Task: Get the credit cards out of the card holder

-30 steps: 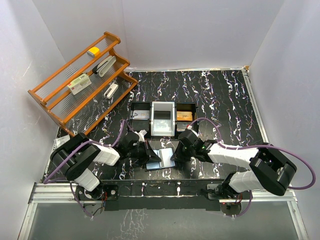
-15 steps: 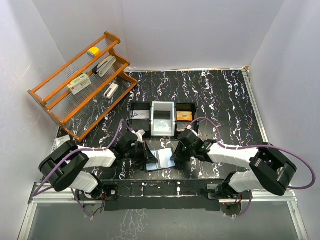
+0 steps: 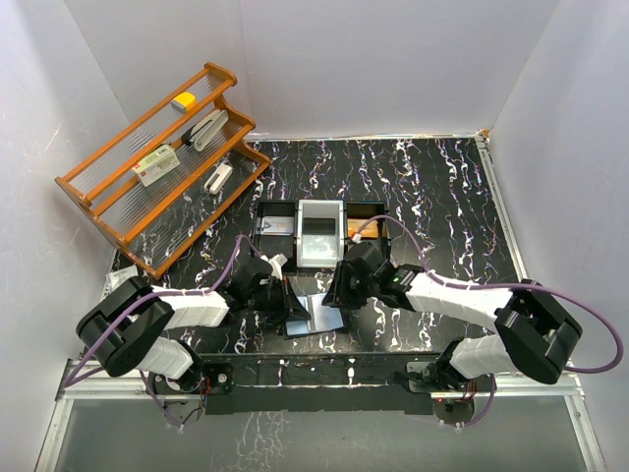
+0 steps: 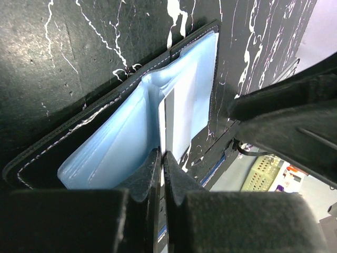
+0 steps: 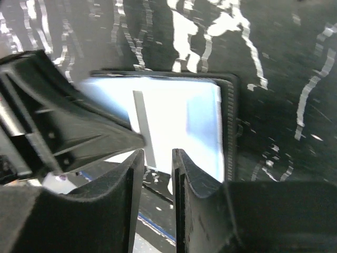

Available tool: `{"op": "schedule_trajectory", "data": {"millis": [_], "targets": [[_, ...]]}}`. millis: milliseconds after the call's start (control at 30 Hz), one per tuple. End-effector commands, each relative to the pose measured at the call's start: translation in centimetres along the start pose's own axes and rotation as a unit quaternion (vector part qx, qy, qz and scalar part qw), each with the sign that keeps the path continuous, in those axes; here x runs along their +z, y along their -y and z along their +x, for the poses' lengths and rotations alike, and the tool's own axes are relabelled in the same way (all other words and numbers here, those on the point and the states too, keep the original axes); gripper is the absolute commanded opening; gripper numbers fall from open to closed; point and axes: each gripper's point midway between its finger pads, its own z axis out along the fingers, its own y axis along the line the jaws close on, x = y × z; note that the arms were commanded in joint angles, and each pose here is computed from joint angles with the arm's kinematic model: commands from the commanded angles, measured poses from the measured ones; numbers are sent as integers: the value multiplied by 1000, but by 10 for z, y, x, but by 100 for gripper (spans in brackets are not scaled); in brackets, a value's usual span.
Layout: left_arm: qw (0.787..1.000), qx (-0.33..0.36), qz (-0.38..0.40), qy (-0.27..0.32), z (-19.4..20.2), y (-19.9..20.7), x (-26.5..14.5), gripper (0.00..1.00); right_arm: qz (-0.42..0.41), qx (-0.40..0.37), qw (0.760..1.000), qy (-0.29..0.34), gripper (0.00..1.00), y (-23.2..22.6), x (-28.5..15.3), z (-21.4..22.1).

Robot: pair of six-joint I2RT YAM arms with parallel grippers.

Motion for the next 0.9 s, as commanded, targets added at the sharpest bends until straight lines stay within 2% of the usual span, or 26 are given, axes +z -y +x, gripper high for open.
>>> {"op": "schedule_trajectory", "data": {"millis": [0, 100, 433, 867], "targets": [[1000, 8, -5, 0, -4, 3, -1, 0, -86, -43, 995, 6, 27, -50, -1, -18], [1000, 8, -4, 0, -4, 4, -1, 0, -87, -48, 995, -10, 28, -50, 10, -15], [999, 33, -31, -8, -7, 2, -6, 0, 77, -27, 996, -33, 24, 26, 34, 1], [999, 30, -44, 1, -8, -2, -18, 0, 98, -19, 994, -41, 19, 38, 39, 7]]}}
